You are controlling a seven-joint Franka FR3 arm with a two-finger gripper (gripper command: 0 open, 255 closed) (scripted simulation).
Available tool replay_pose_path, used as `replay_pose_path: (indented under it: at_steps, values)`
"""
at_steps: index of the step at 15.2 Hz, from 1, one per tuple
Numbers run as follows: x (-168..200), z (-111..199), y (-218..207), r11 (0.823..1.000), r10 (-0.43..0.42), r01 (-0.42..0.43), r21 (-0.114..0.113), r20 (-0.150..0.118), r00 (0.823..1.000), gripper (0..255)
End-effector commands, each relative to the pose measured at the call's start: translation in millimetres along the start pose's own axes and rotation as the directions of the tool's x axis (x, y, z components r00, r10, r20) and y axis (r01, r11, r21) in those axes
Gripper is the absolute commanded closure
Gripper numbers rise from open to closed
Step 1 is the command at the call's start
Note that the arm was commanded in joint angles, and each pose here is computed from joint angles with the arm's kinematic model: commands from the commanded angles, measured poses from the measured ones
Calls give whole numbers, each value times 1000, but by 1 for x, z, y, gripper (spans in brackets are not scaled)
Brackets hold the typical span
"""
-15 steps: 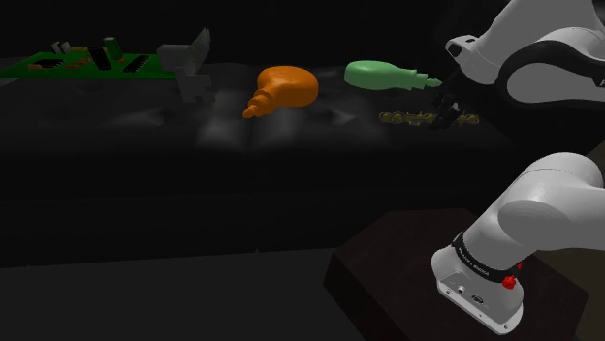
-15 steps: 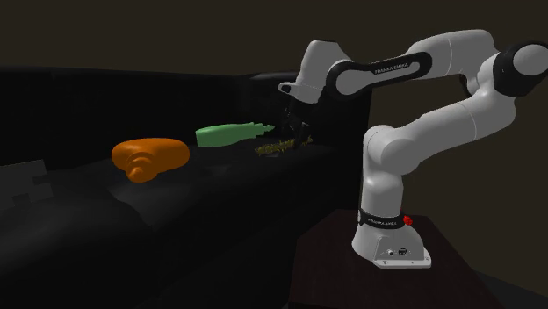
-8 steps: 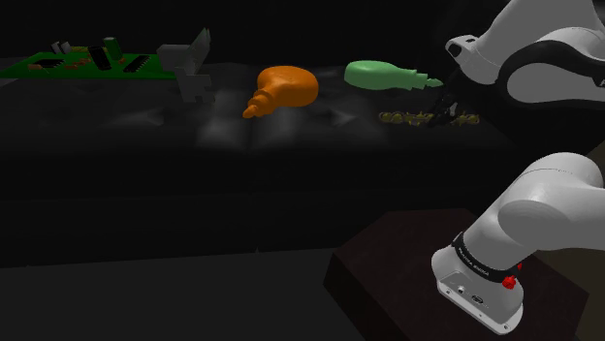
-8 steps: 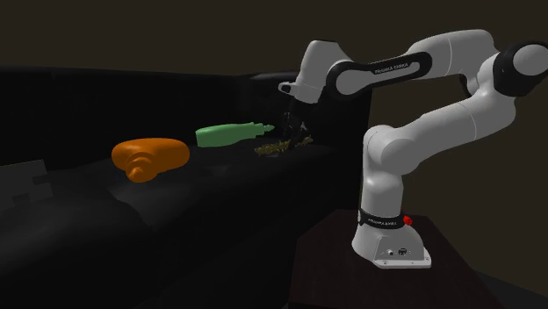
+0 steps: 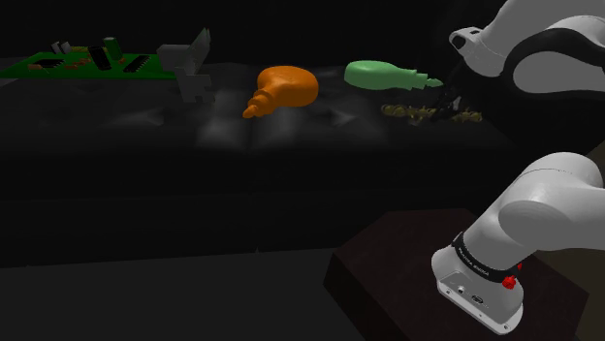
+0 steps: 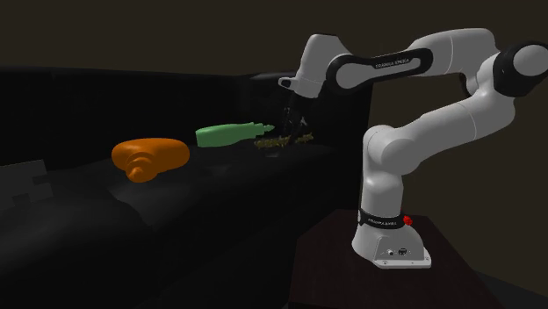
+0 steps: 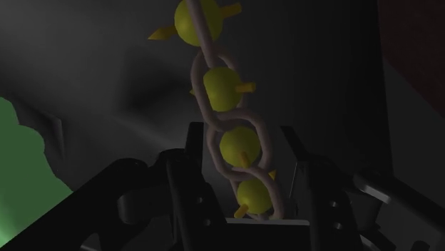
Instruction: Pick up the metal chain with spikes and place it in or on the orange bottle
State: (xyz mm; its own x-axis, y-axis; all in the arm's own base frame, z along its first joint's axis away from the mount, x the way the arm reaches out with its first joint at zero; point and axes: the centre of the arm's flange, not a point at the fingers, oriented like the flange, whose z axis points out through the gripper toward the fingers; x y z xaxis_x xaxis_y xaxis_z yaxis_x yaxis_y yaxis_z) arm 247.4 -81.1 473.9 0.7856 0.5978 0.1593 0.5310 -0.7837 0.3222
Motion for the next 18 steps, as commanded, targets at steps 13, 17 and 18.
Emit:
replay_pose_path:
  at_steps: [13,17,18]
  values:
    - [12,-69,24,1000,0,0,0,0,1000,255]
    - [15,-88,30,1000,0,0,0,0,1000,255]
    - [16,-93,32,1000,0,0,0,0,1000,255]
